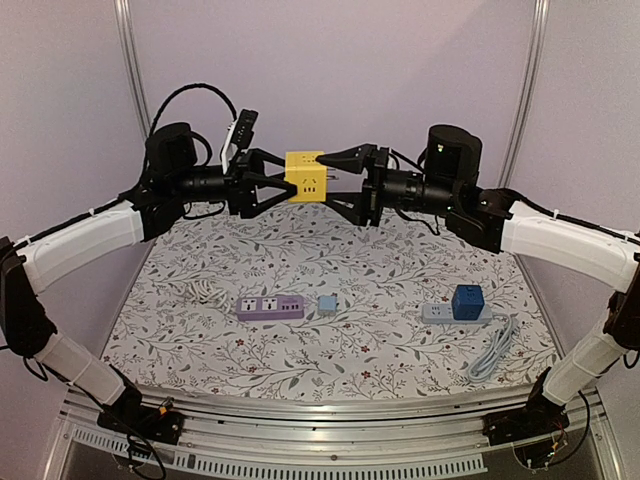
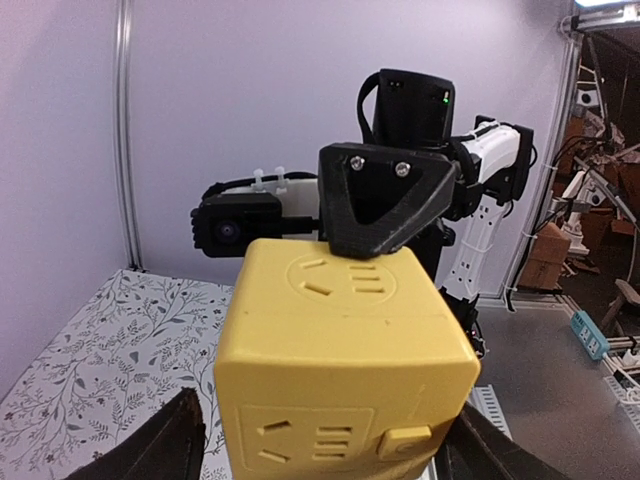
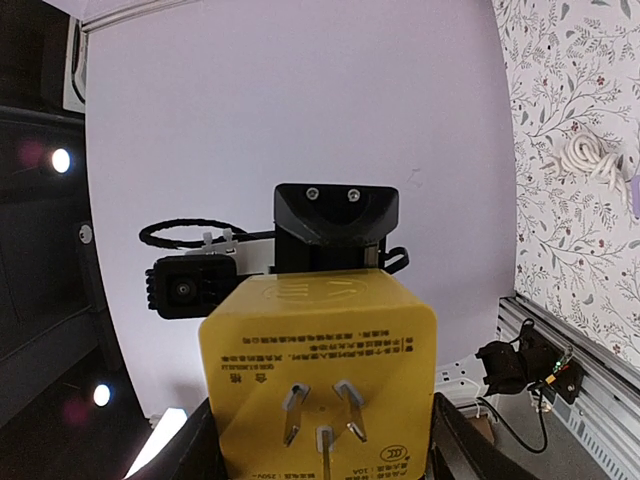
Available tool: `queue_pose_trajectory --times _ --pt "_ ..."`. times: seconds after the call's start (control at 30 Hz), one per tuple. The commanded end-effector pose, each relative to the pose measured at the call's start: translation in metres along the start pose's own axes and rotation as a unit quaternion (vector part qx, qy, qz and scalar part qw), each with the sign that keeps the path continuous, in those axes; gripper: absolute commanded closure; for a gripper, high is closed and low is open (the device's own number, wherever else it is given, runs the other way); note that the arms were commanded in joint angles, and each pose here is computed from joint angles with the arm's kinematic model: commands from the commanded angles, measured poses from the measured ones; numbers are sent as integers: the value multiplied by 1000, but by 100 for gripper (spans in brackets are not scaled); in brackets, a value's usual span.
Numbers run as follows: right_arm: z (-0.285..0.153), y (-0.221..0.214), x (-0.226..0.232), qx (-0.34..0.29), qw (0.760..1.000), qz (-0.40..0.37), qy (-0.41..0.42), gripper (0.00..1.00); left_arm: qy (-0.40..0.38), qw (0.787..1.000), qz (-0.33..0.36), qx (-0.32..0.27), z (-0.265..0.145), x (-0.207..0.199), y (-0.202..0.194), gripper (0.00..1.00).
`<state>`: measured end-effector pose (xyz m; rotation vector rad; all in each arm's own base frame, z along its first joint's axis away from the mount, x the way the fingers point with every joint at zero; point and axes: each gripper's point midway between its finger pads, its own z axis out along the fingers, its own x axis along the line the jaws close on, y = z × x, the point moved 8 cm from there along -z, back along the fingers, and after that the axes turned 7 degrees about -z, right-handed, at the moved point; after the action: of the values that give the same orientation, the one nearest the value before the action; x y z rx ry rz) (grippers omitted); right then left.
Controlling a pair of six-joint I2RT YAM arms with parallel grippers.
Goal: Insert the plug
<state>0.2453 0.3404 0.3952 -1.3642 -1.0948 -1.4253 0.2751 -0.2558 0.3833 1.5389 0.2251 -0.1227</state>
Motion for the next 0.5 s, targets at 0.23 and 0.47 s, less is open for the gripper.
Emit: queue_pose_trajectory --times 0.23,0.47 --pt "0 -8 19 10 999 -13 32 82 -7 1000 23 -8 11 -12 7 22" --pt "-2 -9 13 12 999 -5 29 83 -10 1000 17 2 16 -17 8 49"
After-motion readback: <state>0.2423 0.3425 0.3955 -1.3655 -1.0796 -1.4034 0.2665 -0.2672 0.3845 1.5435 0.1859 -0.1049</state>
